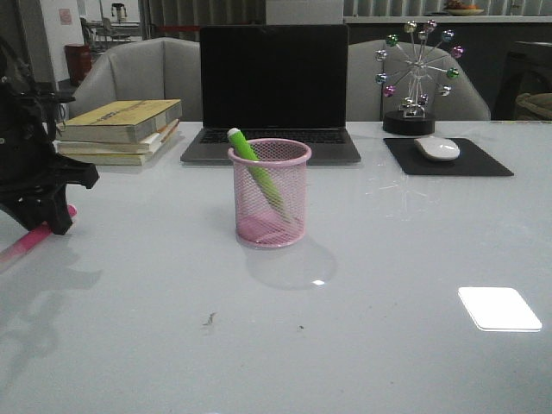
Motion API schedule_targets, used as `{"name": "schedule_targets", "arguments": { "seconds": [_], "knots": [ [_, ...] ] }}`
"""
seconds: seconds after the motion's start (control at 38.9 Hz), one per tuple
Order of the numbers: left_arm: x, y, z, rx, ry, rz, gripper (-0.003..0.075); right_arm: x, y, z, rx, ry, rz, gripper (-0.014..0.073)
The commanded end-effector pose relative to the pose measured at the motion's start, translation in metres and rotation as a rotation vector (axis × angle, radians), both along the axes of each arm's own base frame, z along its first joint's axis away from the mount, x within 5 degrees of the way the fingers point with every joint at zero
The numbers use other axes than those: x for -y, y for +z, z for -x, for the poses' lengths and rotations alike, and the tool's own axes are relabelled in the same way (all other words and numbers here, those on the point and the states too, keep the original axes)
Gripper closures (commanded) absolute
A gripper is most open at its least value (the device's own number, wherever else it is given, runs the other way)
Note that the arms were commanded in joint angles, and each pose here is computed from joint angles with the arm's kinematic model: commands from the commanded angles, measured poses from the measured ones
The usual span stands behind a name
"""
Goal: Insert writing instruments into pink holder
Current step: 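Lift the pink marker upright and carry it above the holder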
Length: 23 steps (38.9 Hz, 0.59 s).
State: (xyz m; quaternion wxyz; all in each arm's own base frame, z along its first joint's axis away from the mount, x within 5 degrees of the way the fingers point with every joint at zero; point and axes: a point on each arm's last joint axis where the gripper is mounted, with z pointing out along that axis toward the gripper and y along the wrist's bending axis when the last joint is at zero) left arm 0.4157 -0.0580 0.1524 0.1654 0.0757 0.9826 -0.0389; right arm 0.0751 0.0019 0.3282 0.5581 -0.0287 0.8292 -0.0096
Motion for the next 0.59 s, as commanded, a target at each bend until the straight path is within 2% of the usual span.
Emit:
{"name": "schedule_targets", "arguments": {
  "seconds": [0.0, 0.15, 0.28, 0.56],
  "knots": [
    [0.003, 0.011, 0.001, 0.007, 0.001, 0.015, 0.0622, 0.001, 0.014, -0.002, 0.097, -0.012, 0.009, 0.0218],
    [0.005, 0.013, 0.001, 0.01, 0.017, 0.042, 0.0622, 0.001, 0.014, -0.002, 0.097, -0.012, 0.009, 0.0218],
    [0.009, 0.027, -0.003, 0.043, 0.042, 0.092, 0.0622, 0.001, 0.014, -0.002, 0.097, -0.012, 0.009, 0.0218],
    [0.016, 0.095, -0.021, 0.245, 0.063, 0.196, 0.0623, 0.001, 0.014, -0.002, 0.097, -0.012, 0.009, 0.0218]
  ]
}}
